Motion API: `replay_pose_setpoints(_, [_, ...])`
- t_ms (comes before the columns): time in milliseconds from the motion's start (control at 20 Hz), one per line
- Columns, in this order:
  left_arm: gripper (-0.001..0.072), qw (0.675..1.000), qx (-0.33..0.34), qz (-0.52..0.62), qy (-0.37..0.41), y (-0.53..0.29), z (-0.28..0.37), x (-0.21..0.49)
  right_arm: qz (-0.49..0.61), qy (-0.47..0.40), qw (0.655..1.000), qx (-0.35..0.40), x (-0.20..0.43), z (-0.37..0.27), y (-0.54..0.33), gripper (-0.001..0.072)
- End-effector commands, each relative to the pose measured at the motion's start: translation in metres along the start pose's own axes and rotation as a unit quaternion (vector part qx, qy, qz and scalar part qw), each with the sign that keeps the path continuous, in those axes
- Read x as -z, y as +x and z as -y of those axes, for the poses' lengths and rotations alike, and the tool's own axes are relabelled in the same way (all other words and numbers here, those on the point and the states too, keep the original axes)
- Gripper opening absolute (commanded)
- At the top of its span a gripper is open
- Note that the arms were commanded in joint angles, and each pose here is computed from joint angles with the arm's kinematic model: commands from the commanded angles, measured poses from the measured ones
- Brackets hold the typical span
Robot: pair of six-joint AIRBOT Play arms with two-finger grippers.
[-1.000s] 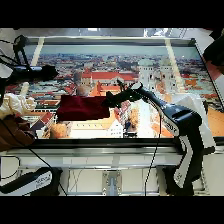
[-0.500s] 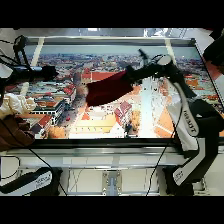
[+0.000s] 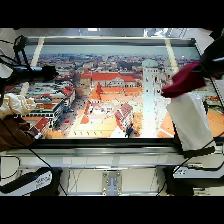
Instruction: Fold the shirts.
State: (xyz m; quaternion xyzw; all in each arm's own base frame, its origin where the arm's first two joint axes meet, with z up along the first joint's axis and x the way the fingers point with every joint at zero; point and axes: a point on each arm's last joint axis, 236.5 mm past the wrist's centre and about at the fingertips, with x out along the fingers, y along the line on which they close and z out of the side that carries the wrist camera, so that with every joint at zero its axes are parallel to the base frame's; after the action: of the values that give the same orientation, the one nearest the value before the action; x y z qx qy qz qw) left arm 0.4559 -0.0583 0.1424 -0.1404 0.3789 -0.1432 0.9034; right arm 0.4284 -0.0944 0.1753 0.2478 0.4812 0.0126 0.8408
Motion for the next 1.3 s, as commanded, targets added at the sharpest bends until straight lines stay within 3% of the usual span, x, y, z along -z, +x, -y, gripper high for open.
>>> replay_pose_setpoints(0, [0.0013, 1.000, 0.000, 0.000, 0.000, 0.000, 0.000, 0.000, 0.016, 0.041, 0.995, 0.091, 0.038, 0.064, -0.079, 0.0011])
replay_pose_setpoints(200, [0.0013, 1.000, 0.000, 0.000, 0.000, 0.000, 0.000, 0.000, 0.008, 0.119, 0.982, 0.147, 0.132, 0.115, -0.111, 0.0011])
replay_pose_setpoints(500, [0.0012, 1.000, 0.002, 0.000, -0.001, 0.000, 0.001, 0.000, -0.035, 0.273, 0.947, 0.165, 0.275, 0.172, -0.032, 0.0030])
replay_pose_setpoints(550, [0.0013, 1.000, 0.002, 0.000, -0.001, 0.000, 0.001, 0.000, -0.043, 0.281, 0.945, 0.161, 0.283, 0.172, -0.026, 0.0178])
replay_pose_setpoints(600, [0.0012, 1.000, 0.002, 0.000, -0.001, 0.000, 0.001, 0.000, -0.046, 0.283, 0.945, 0.158, 0.283, 0.171, -0.026, 0.0380])
replay_pose_setpoints(650, [0.0013, 1.000, 0.002, 0.000, -0.001, 0.000, 0.001, 0.000, -0.044, 0.279, 0.946, 0.156, 0.279, 0.167, -0.032, 0.0450])
replay_pose_setpoints(850, [0.0013, 1.000, 0.001, 0.000, -0.001, 0.000, 0.001, 0.000, 0.062, 0.250, 0.956, 0.143, 0.201, 0.131, -0.099, 0.0449])
replay_pose_setpoints(1000, [0.0012, 1.000, 0.002, 0.000, -0.001, 0.000, 0.001, 0.000, 0.251, 0.149, 0.956, 0.040, 0.093, 0.047, -0.169, 0.0429])
replay_pose_setpoints(1100, [0.0013, 1.000, 0.002, 0.000, -0.001, 0.000, 0.001, 0.000, 0.332, 0.062, 0.940, -0.056, 0.051, -0.022, -0.200, 0.0048])
replay_pose_setpoints(1150, [0.0013, 1.000, 0.001, 0.000, -0.001, 0.000, 0.001, 0.000, 0.339, 0.010, 0.935, -0.103, 0.045, -0.057, -0.201, 0.0013])
replay_pose_setpoints(1250, [0.0013, 1.000, 0.002, 0.000, -0.003, 0.000, 0.001, 0.000, 0.294, -0.064, 0.941, -0.155, 0.053, -0.102, -0.176, 0.0012])
